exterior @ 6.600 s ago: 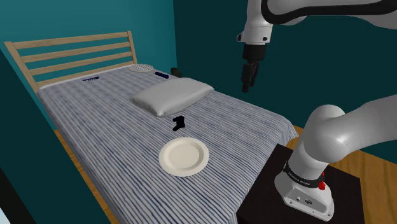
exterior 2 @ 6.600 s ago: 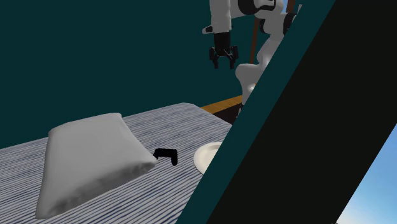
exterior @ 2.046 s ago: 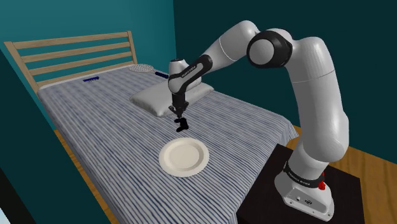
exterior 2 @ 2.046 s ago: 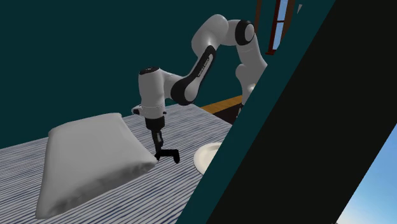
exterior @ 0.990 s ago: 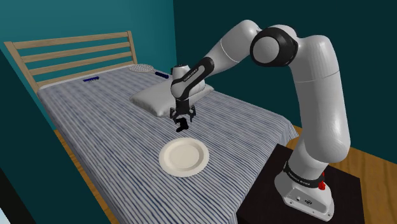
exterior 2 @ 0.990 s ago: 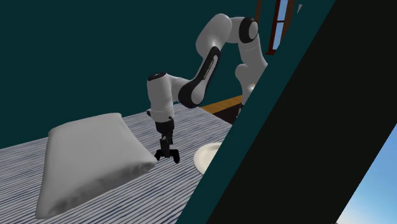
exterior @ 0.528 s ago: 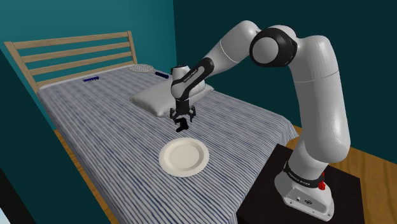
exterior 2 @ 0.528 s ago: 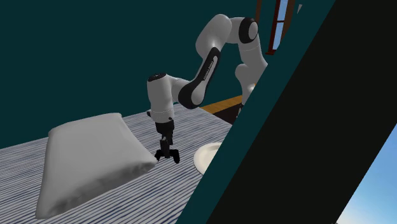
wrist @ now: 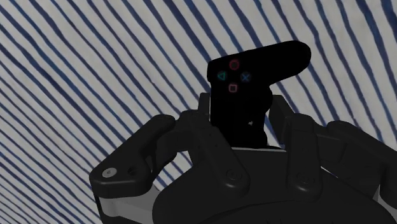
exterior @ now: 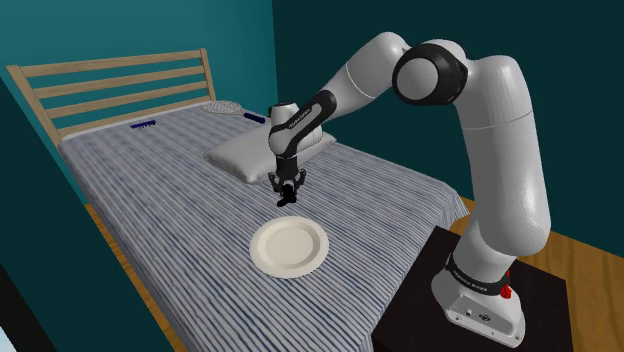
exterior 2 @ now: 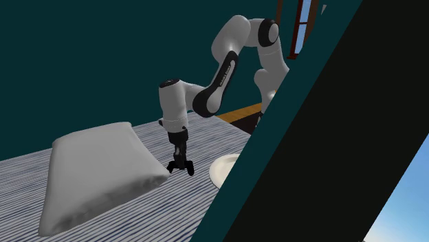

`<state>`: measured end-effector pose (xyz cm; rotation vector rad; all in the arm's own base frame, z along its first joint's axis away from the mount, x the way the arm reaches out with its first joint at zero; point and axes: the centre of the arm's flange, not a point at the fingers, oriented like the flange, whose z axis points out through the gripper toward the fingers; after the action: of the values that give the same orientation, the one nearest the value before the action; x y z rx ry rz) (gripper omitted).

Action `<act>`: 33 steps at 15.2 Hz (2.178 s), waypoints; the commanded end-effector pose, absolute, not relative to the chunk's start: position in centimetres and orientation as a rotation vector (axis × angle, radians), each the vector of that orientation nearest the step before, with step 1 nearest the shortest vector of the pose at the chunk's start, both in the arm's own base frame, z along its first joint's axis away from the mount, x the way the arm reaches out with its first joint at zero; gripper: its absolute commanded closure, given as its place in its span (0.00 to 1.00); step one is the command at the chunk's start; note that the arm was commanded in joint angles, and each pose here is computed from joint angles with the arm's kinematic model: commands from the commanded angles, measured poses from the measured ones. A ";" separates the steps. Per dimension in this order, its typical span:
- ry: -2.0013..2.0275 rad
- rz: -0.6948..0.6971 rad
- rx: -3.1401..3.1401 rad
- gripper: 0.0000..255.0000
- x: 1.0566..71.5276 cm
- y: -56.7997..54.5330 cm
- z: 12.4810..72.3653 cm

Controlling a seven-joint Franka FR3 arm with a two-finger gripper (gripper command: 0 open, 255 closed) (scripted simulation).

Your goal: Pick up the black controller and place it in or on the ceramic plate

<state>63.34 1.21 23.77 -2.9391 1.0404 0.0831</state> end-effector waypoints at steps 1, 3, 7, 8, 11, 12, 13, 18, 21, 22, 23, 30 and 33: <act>1.040 0.086 -2.939 1.00 63.3 1.3 23.7; 1.040 0.086 -2.939 1.00 63.3 1.2 24.2; 1.040 0.086 -2.939 1.00 63.3 1.2 26.3; 1.040 0.086 -2.939 1.00 63.3 1.2 26.8; 1.040 0.086 -2.939 1.00 63.3 1.2 28.4; 1.040 0.086 -2.939 1.00 63.3 1.2 28.9; 1.040 0.086 -2.939 1.00 63.3 1.2 29.5; 1.040 0.086 -2.939 1.00 63.3 1.2 32.1; 1.040 0.086 -2.939 1.00 61.5 3.1 32.5; 1.040 0.086 -2.939 1.00 60.5 4.0 32.6; 1.040 0.086 -2.939 1.00 59.6 4.9 32.7; 1.040 0.086 -2.939 1.00 53.0 11.4 33.4; 1.040 0.086 -2.939 1.00 50.2 14.2 33.7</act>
<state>51.22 13.26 33.26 -2.9398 1.0379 0.0856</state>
